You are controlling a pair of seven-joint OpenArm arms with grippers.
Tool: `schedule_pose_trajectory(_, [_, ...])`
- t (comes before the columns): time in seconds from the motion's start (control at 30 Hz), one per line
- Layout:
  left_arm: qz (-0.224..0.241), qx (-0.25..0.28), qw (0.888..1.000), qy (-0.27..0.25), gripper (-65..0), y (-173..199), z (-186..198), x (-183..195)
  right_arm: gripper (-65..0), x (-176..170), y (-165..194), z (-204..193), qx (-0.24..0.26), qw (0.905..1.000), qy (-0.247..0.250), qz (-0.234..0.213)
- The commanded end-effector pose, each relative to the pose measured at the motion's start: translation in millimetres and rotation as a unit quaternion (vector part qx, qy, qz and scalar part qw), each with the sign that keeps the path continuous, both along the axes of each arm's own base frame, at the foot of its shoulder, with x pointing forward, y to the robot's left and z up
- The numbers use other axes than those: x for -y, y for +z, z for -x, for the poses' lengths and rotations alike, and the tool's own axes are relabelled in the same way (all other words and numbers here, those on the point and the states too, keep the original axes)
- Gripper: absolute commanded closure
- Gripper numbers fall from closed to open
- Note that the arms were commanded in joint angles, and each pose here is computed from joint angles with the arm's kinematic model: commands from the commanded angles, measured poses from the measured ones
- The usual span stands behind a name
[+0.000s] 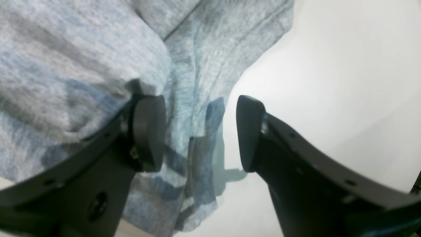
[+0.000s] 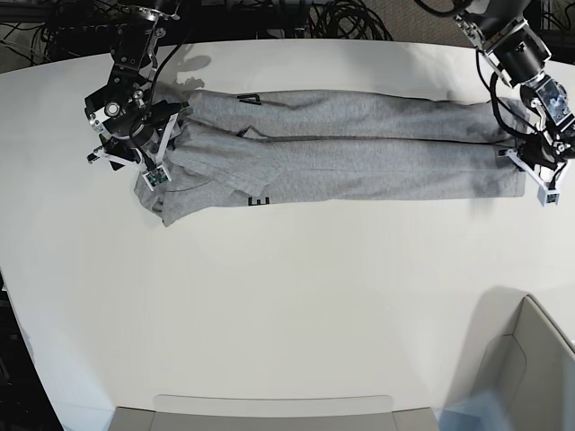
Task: Fold the T-shirt properly
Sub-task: 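Hold both ends of the folded grey strip with both grippers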
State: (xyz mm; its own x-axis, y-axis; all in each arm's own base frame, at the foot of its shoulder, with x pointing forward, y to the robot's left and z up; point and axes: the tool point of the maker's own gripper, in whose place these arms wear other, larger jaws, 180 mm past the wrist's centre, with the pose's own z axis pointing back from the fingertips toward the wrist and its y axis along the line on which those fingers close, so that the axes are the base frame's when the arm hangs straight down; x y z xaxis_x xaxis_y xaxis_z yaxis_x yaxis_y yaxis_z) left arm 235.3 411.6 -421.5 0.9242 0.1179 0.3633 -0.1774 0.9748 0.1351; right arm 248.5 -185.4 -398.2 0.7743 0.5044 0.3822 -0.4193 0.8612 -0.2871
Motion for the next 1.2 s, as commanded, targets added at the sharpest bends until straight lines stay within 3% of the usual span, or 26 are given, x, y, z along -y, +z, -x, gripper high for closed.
schedule_pose_trajectory(0.0, [-0.012,-0.042,0.999,0.008,-16.8,0.5,16.4,-8.9,-33.8,0.1,7.0,-5.9,0.012,0.9999,0.009,0.003])
schedule_pose_trajectory(0.13, [-0.009,-0.063,0.998,0.010,-20.8,-3.3,26.5,-7.9,-33.8,-0.4,4.7,-5.2,0.009,0.9999,0.009,0.002])
schedule_pose_trajectory(0.47, [0.001,-0.111,0.994,0.015,-21.1,-14.4,52.2,-4.2,-33.8,-0.8,-3.5,-5.7,-0.004,0.9999,0.010,-0.003])
schedule_pose_trajectory(0.67, [0.025,-0.117,0.993,0.006,-20.7,-31.1,54.4,19.8,-33.8,-0.8,-3.5,-5.7,-0.004,0.9999,0.010,-0.003])
schedule_pose_trajectory(0.73, [0.033,-0.121,0.992,0.006,-18.7,-37.3,58.8,26.0,-33.8,-0.8,-3.1,-6.3,-0.003,0.9999,0.010,-0.003])
schedule_pose_trajectory(0.97, [0.058,-0.143,0.988,0.011,-2.0,-54.0,69.3,34.0,-33.8,10.0,-2.1,-8.1,-0.004,0.9999,0.012,0.011])
schedule_pose_trajectory(1.17, [0.061,-0.137,0.989,0.013,0.0,-56.3,68.3,33.8,-33.8,10.6,-5.5,-6.5,-0.010,0.9998,0.013,0.011])
